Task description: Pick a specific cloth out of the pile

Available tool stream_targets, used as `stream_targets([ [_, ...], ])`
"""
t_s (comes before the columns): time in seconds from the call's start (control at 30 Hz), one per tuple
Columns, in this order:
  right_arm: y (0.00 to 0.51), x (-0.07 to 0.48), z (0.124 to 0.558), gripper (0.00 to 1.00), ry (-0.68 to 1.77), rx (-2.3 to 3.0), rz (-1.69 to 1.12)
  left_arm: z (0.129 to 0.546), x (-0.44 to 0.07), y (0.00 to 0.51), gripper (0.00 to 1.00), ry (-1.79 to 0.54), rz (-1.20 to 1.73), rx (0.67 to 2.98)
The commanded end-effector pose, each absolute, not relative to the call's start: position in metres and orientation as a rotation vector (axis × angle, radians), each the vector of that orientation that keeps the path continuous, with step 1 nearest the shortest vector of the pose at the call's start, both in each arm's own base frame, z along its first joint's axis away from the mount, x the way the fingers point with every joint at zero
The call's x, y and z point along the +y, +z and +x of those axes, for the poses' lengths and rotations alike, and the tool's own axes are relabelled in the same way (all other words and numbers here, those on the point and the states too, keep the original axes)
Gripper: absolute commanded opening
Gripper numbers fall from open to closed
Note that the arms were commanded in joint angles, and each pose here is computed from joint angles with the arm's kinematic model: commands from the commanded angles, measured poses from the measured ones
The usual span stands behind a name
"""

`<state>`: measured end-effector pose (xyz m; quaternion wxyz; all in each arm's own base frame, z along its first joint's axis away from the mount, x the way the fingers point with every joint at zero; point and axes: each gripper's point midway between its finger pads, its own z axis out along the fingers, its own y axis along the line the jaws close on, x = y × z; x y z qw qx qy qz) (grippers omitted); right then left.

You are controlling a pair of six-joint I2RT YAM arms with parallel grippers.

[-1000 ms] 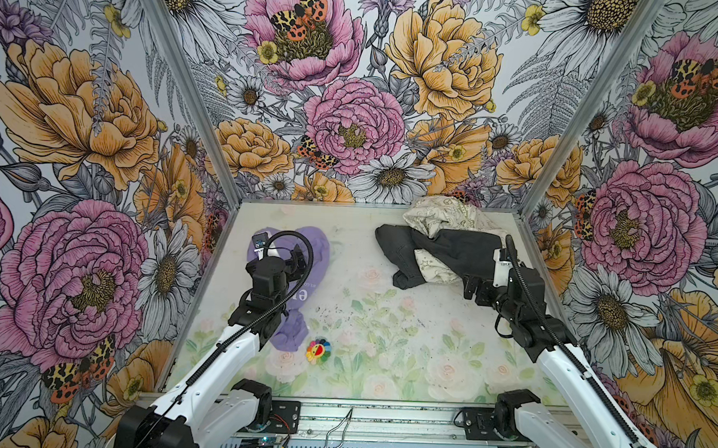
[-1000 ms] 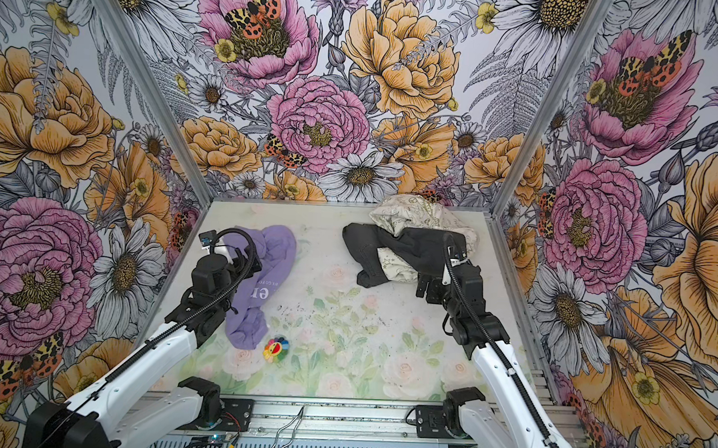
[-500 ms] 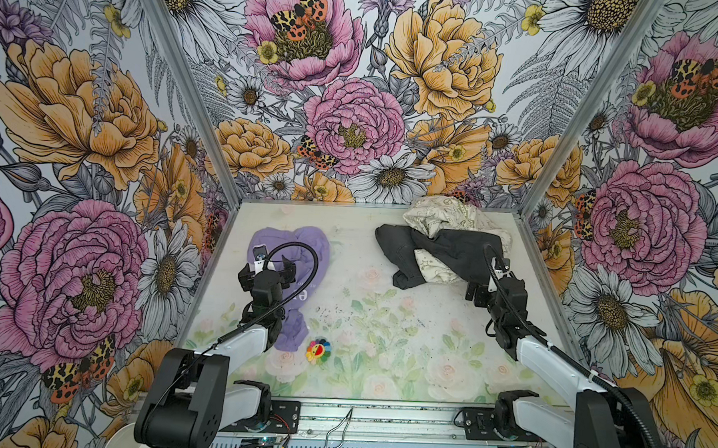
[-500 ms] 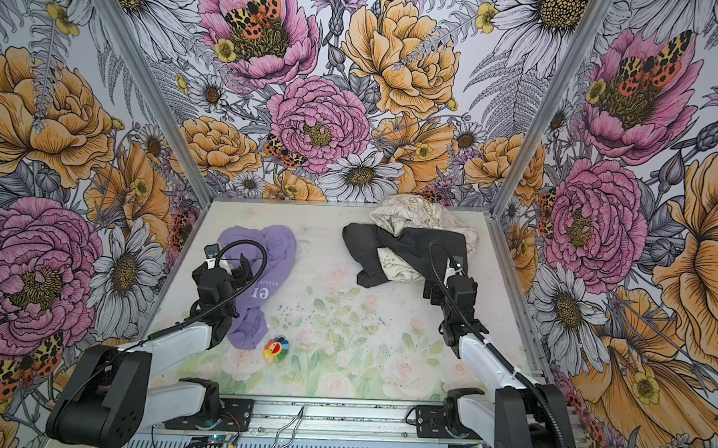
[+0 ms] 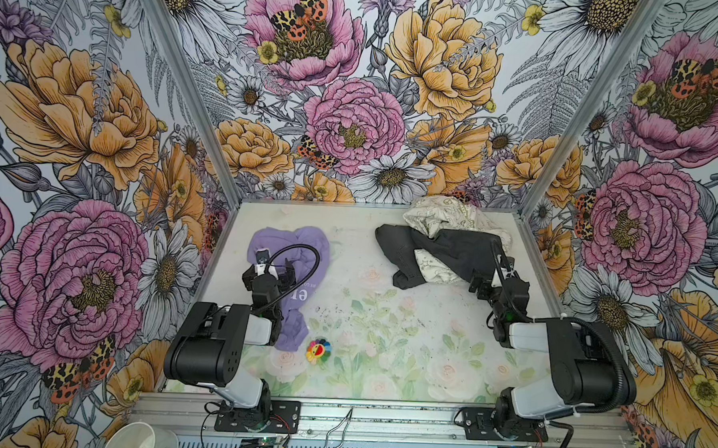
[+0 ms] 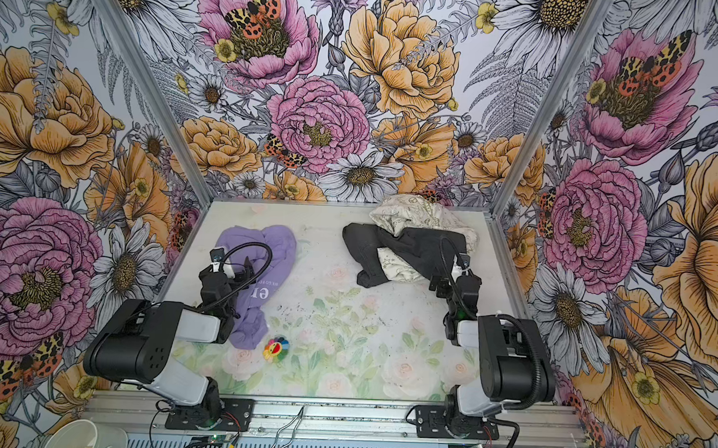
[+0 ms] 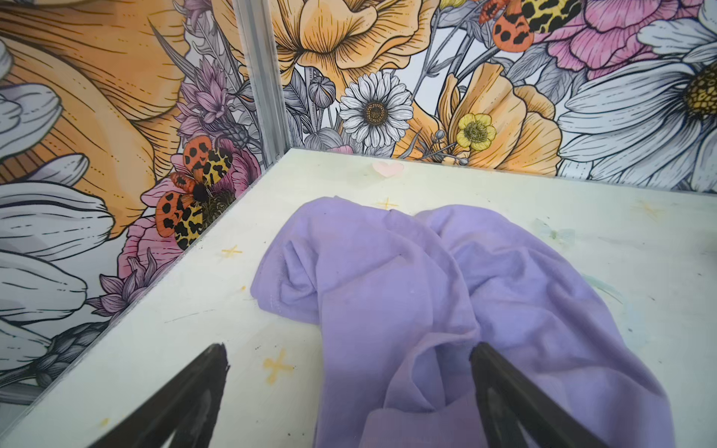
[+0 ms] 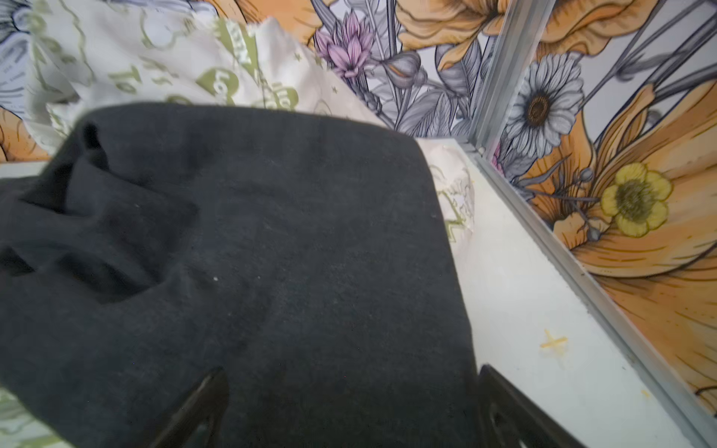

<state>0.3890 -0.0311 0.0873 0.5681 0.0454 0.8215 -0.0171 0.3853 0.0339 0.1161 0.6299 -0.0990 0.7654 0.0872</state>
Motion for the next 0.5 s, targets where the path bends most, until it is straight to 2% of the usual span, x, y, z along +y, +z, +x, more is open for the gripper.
stream_targets([
  [0.0, 0.1155, -0.0250, 0.4008, 0.99, 0.010, 1.816, 0.079, 0.3942, 0.0314, 0.1346, 0.99, 0.160, -0.212, 1.692],
  [0.47, 0.1149, -0.0281, 0.3996, 1.00, -0.023, 1.816, 0.102, 0.3994, 0.0359, 0.1321, 0.99, 0.162, -0.232, 1.720],
])
